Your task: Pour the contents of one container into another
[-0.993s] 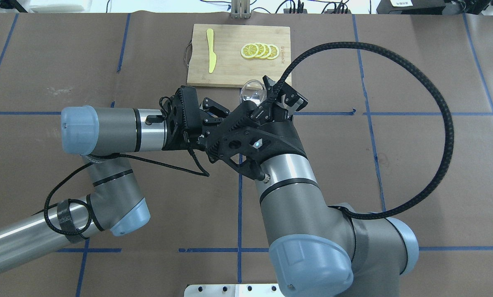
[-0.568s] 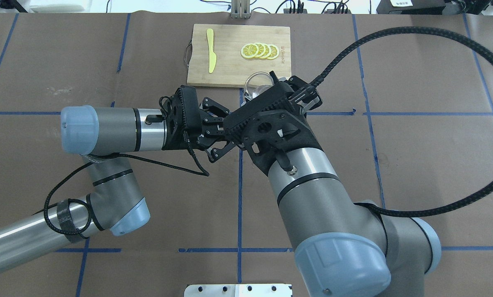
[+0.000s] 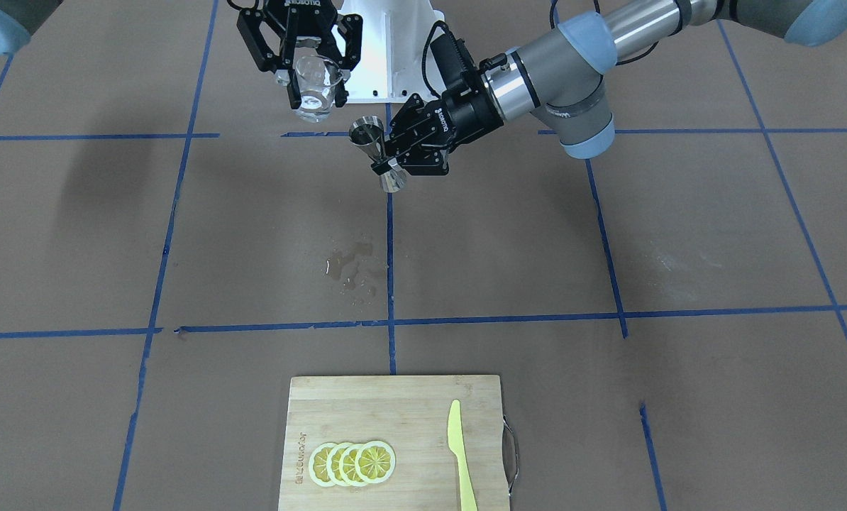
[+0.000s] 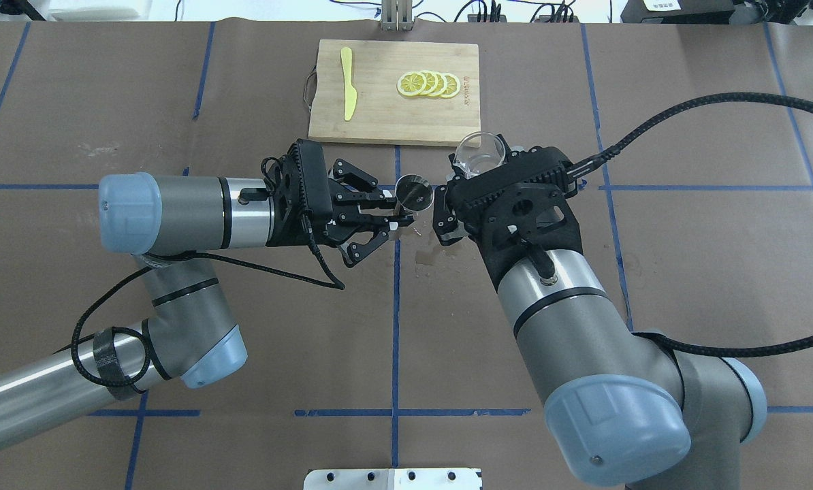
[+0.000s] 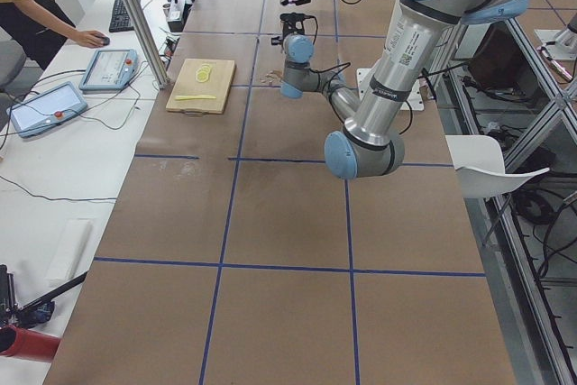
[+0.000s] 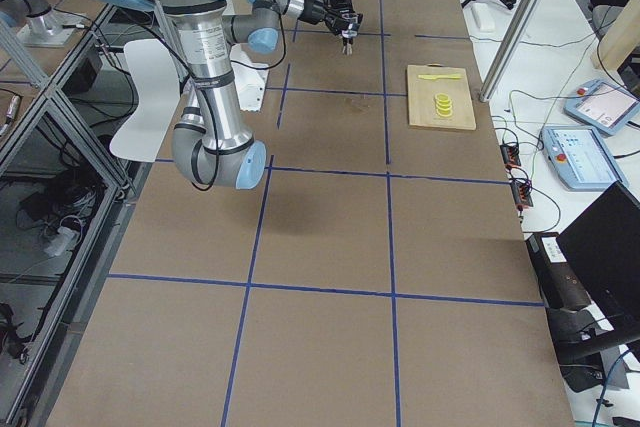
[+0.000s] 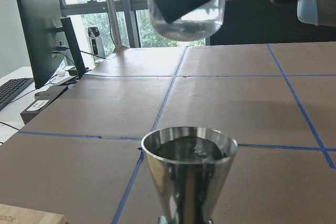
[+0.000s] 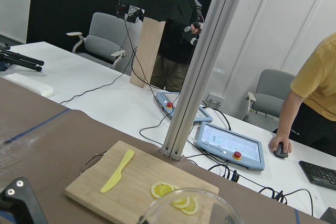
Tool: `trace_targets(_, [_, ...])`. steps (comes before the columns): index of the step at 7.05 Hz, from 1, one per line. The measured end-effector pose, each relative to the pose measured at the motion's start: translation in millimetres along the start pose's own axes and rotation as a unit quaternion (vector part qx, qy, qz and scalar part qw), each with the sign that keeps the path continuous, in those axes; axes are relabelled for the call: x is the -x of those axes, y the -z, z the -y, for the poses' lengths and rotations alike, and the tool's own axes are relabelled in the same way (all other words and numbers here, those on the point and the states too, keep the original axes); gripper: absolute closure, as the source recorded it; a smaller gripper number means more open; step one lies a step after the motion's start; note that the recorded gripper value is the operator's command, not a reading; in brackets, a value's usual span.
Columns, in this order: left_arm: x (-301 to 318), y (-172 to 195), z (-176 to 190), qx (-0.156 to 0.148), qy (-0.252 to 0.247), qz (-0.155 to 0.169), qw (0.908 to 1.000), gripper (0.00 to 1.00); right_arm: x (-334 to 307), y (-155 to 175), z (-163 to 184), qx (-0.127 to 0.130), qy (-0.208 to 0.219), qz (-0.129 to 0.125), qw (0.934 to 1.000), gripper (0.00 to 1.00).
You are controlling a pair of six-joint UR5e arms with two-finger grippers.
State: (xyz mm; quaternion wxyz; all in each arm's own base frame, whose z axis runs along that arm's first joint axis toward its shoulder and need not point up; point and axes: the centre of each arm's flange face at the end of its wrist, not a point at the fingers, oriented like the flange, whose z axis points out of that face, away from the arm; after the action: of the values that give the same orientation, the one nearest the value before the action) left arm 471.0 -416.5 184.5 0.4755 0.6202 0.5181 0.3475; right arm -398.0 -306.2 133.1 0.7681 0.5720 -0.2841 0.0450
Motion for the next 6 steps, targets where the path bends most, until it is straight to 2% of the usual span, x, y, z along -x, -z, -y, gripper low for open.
trace_targets(1, [0, 0, 0, 0.0, 0.0, 0.0, 1.0, 1.0, -12, -5, -21, 0.011, -0.023, -0.011, 0.9996, 1.0])
trace_targets(4, [1, 1, 0, 0.0, 0.0, 0.001, 1.0, 1.0, -59, -20, -101, 0.043, -0.02, -0.055, 0.9974, 1.0])
trace_targets(6, [1, 1, 1, -0.001, -0.001, 0.001, 1.0, 1.0, -92, -40, -171, 0.025, -0.052, -0.054, 0.9969, 1.0])
